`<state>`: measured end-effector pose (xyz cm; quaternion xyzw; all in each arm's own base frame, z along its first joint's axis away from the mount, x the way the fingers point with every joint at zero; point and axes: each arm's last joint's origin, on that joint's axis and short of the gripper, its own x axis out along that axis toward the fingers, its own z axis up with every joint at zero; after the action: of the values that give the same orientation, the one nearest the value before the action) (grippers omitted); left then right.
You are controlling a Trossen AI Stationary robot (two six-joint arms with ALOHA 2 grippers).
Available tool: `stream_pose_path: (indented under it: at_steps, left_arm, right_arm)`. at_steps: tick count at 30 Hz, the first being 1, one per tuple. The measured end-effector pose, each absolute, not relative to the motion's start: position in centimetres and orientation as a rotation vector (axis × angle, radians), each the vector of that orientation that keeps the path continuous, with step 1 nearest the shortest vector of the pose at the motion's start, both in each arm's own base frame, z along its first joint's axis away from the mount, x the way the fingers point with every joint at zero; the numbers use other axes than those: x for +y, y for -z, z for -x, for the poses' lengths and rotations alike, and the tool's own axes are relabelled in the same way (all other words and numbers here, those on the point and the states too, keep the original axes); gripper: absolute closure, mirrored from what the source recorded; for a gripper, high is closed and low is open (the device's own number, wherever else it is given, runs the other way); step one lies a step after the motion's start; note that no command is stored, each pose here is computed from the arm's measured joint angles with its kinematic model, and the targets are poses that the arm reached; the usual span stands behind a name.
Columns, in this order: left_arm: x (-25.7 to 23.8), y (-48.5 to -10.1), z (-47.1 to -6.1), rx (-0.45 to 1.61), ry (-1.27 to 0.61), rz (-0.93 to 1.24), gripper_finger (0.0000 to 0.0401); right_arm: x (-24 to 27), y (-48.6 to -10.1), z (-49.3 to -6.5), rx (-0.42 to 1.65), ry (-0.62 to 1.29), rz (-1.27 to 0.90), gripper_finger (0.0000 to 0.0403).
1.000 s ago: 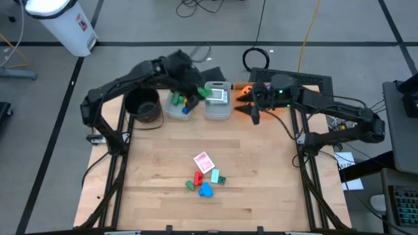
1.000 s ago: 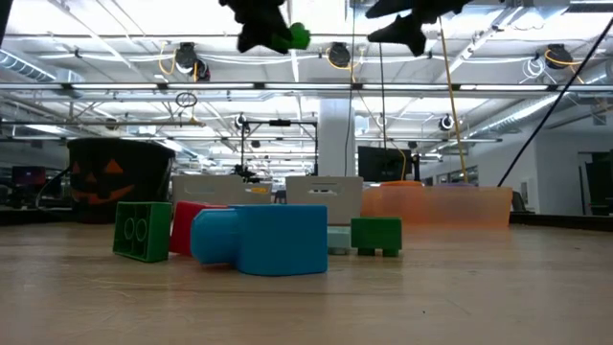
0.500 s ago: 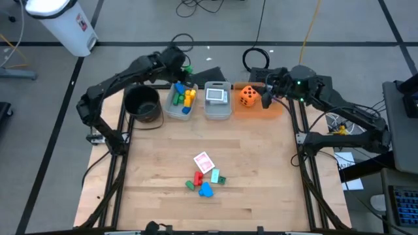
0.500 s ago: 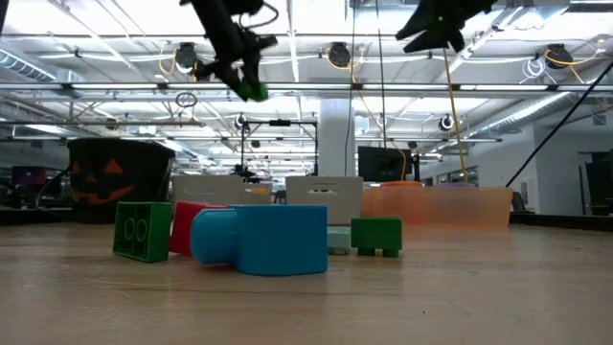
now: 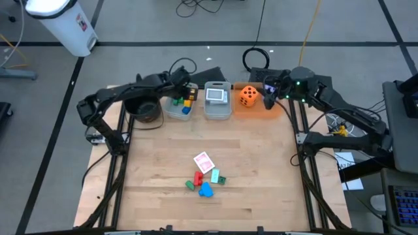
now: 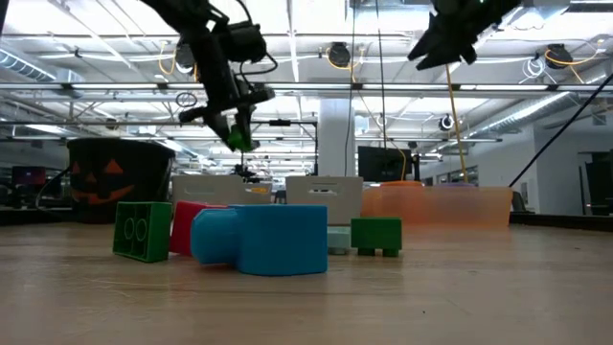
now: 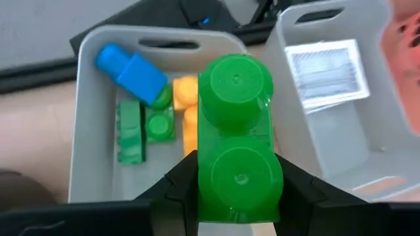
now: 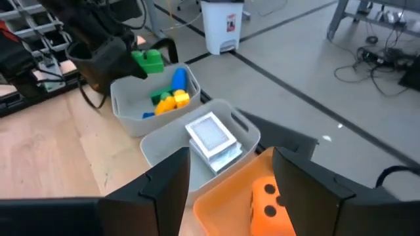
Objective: Pick & Place Toys
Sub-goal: Put the green game piece into the left gray bin
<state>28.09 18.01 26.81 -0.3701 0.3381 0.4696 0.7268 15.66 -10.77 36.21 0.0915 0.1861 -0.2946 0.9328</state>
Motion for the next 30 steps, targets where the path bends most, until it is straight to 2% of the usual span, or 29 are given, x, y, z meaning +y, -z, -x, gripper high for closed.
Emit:
stream_pose_path:
  at_steps: [6, 12, 19, 30]
  left_arm:
    - [19.5, -25.1, -27.2, 0.708, -0.999, 0.883, 0.0271]
    - [21.5, -25.0, -25.6, 0.725, -1.003, 0.842, 0.0271]
    - [24.0, -23.2, -24.4, 0.798, -0.995, 0.836, 0.0271]
    - [26.1, -21.2, -26.4, 0.910, -0.861, 0.697, 0.0271]
  right_arm:
    - [-10.8, -32.7, -16.1, 0.364, 0.540, -0.291, 0.0201]
    - [-10.8, -30.6, -16.5, 0.288, 0.480, -0.383, 0.0202]
    - [-11.1, -30.5, -16.8, 0.209, 0.538, -0.424, 0.0202]
    - [-11.5, -30.4, -16.9, 0.186, 0.624, -0.439, 0.0202]
